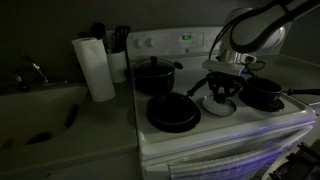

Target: Remove the smaller pots lid and put it on the stove

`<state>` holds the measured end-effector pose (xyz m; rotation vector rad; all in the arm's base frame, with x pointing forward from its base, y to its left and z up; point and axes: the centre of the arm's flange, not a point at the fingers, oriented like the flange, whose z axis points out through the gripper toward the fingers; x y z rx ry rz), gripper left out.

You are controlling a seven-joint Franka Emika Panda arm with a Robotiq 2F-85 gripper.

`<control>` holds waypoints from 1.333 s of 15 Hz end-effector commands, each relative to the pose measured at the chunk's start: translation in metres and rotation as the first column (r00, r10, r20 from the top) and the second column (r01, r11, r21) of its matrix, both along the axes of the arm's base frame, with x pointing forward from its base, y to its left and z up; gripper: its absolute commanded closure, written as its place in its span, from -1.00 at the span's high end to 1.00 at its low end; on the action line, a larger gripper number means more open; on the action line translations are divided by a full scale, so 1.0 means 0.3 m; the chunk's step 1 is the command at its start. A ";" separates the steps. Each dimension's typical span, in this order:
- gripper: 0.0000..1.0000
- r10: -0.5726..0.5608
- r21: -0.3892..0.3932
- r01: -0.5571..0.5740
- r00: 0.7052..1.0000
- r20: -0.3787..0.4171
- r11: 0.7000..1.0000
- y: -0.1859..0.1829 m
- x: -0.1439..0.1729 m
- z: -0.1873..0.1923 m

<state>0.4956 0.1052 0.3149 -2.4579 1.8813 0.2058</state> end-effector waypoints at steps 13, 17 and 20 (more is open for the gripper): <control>1.00 0.153 -0.084 -0.161 0.984 -0.093 0.983 -0.046 -0.042 0.045; 1.00 0.206 -0.147 -0.217 0.975 -0.088 0.965 -0.059 -0.015 0.089; 1.00 0.242 -0.165 -0.252 0.967 -0.080 0.954 -0.062 0.005 0.126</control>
